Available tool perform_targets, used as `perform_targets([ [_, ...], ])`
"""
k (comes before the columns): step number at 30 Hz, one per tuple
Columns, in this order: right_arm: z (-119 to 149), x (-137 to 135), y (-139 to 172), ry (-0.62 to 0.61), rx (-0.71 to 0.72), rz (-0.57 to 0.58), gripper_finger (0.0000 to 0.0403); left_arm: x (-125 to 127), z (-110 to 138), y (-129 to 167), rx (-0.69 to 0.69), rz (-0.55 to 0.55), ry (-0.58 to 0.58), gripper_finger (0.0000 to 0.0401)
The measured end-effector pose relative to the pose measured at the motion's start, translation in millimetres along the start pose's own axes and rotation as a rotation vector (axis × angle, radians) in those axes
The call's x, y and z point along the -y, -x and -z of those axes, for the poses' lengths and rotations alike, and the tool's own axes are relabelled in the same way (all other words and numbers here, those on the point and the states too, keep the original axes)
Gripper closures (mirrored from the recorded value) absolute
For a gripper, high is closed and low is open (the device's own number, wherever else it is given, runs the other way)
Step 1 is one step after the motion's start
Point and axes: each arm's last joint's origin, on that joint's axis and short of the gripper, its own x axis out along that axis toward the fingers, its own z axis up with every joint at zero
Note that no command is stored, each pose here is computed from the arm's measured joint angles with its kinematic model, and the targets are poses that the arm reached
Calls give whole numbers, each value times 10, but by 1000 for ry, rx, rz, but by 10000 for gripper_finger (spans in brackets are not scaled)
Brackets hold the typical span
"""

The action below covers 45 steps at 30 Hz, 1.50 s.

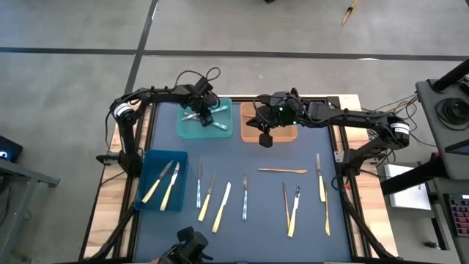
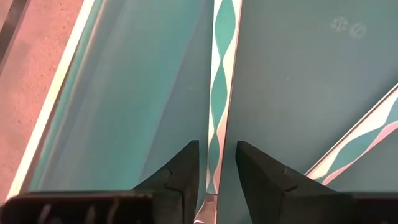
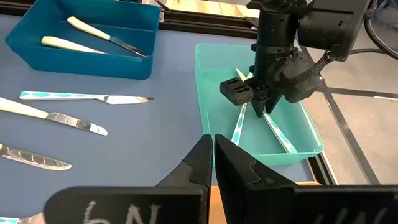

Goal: Sort silverware by color (type)
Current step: Put the white knife into the light blue bin

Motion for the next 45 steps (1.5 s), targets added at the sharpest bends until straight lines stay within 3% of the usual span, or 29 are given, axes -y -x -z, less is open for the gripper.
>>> perform_targets([
  [11, 1, 1, 0, -1, 0, 0, 394, 6, 3, -1, -6, 4, 7, 391],
  [23, 1, 1, 0, 0, 0, 1, 394, 16, -32, 249, 22, -29, -7, 397],
  [32, 0, 1, 0, 2, 1, 1, 394, 100, 49, 357, -58, 49, -62, 399],
  [37, 0, 1, 0, 3, 1, 1, 394, 189, 35, 433, -33, 141, -99, 399],
  [45, 0, 1, 0, 0, 1, 0, 394, 273, 61, 432, -65, 181, -180, 399],
])
